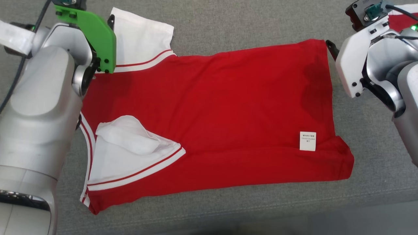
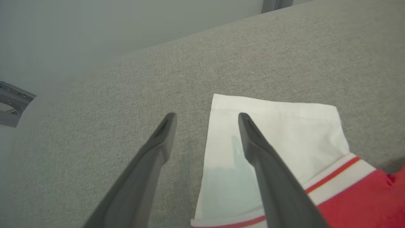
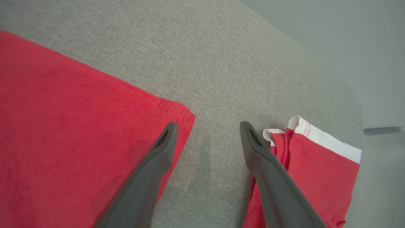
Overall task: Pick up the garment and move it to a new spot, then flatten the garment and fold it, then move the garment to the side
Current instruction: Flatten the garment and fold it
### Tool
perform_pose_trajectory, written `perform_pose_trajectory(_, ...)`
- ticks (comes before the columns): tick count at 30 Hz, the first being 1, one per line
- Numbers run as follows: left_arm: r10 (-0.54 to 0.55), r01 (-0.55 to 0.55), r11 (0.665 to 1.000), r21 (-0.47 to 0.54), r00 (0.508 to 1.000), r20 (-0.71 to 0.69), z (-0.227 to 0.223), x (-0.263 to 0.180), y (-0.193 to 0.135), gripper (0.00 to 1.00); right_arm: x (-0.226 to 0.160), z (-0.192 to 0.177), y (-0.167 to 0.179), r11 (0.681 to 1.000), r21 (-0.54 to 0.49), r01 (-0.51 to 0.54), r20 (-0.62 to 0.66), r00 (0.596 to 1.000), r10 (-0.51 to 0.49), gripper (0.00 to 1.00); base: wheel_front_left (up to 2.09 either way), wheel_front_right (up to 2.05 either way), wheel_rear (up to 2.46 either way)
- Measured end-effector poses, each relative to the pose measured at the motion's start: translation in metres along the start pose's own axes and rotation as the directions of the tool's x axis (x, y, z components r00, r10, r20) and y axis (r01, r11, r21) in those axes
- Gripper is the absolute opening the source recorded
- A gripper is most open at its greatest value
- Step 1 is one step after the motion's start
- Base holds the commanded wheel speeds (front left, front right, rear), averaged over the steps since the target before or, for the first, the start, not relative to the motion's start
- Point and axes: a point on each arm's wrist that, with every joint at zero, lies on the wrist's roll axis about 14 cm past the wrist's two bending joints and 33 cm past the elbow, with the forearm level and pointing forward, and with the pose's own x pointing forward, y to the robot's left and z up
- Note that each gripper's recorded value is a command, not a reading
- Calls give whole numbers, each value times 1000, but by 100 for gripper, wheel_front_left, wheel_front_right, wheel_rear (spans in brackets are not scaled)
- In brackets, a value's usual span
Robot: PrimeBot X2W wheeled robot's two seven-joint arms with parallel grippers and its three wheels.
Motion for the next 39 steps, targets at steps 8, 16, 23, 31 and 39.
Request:
perform_pose_trajectory(8, 8, -4, 999, 38, 993, -116, -18, 36, 9, 100, 23, -7, -4, 999, -44, -16, -54, 998, 14, 100, 0, 0, 0)
perform_pose_trajectory(16, 2, 6, 999, 45, 987, -160, -30, 58, 6, 100, 37, -20, -10, 998, -55, -16, -96, 995, 10, 100, 0, 0, 0)
perform_pose_trajectory(23, 5, 3, 999, 52, 987, -158, -29, 67, 6, 100, 40, -27, -11, 998, -57, -19, -112, 994, 12, 100, 0, 0, 0)
perform_pose_trajectory(31, 5, 3, 999, 39, 979, -202, -42, 76, 5, 42, 40, -35, -19, 998, -68, -3, -138, 990, -6, 100, 0, 0, 0)
perform_pose_trajectory(39, -35, 38, 999, 5, 970, -242, -48, 73, -5, 0, 45, -31, -19, 996, -86, -21, -157, 988, 8, 100, 0, 0, 0)
